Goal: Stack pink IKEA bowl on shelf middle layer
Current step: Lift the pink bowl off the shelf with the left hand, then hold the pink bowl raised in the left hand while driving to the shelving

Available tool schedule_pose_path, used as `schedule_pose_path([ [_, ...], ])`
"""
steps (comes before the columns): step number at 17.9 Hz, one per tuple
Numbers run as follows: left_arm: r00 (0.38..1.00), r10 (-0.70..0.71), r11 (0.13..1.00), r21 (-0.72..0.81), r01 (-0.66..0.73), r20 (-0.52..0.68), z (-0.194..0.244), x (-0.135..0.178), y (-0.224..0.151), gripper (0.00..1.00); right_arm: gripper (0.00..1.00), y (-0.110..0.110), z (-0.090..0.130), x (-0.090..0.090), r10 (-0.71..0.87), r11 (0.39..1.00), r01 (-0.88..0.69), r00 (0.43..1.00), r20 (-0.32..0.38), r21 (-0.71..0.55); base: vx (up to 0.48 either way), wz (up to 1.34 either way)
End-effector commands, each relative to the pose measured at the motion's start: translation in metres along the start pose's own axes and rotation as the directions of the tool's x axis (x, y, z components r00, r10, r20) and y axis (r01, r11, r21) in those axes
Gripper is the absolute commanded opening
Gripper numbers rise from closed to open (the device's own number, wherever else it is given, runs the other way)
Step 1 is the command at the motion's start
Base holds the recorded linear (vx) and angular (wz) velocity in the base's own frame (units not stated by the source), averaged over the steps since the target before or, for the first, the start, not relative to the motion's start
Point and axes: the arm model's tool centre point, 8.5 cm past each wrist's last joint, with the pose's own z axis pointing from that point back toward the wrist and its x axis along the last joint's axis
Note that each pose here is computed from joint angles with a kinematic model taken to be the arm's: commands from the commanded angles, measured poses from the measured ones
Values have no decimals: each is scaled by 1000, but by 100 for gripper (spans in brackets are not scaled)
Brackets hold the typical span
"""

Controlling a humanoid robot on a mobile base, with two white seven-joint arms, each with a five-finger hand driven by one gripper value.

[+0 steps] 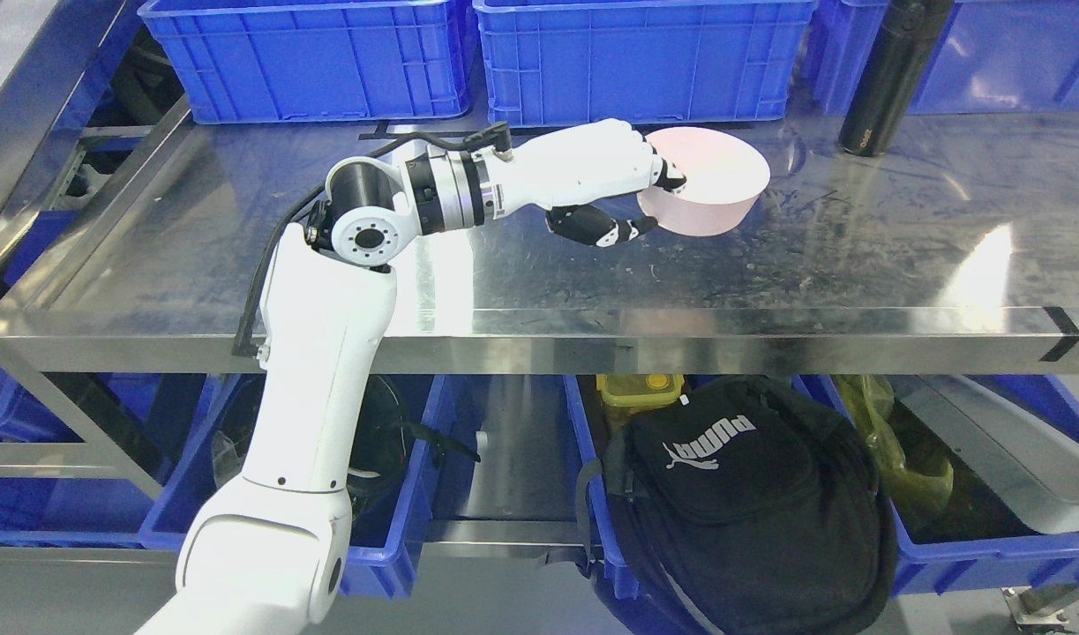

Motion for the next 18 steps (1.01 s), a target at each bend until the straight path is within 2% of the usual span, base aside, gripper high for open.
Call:
schedule_pose_path([
  [1,999,-21,990,136,25,-30,45,10,3,0,100,-10,0,-10,2,1000,-2,1000,-8,-16,0,0],
  [12,997,66,993,102,-62,-30,49,21,-44,0,100,-10,0,-10,2,1000,-2,1000,-8,-16,0,28],
  [18,996,76,991,115,-72,-35,50,21,-49,0,100,-10,0,-10,2,1000,-2,1000,-8,-16,-31,482],
])
